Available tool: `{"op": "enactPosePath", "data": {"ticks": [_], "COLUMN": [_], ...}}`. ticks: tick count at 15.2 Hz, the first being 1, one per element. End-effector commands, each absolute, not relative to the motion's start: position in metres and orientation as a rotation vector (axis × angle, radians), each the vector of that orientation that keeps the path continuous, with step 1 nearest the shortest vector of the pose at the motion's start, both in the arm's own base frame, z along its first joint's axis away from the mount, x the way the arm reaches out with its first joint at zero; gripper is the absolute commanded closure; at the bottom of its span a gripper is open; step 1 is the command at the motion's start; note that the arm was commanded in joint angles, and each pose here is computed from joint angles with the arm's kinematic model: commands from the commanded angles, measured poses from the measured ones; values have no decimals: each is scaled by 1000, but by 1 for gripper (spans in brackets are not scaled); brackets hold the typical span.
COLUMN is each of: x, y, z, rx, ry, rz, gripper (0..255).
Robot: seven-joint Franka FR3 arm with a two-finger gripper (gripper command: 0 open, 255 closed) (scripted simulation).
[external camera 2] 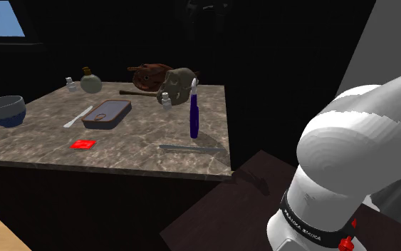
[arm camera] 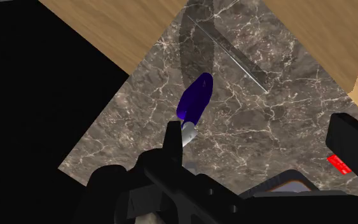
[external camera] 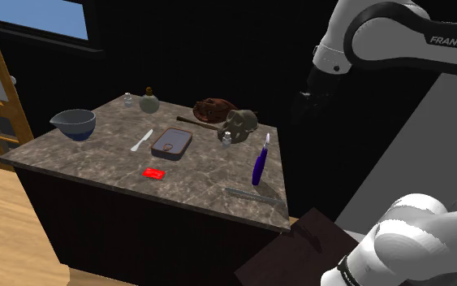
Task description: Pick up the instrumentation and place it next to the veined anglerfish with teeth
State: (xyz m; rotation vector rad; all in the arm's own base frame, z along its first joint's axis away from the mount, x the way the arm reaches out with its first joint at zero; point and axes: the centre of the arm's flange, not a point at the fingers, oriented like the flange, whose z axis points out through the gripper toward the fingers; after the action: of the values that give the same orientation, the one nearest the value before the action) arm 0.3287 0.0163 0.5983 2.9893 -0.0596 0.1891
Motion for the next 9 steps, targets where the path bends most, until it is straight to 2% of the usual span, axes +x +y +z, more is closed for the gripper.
{"op": "enactPosePath", "data": {"ticks": [1, 9], "x": [329, 362], "y": [16, -3], "z": [598, 500], "rx": [2989, 3024], "ry": [-60, 278], "rz": [189, 161], "gripper": [0, 0]}}
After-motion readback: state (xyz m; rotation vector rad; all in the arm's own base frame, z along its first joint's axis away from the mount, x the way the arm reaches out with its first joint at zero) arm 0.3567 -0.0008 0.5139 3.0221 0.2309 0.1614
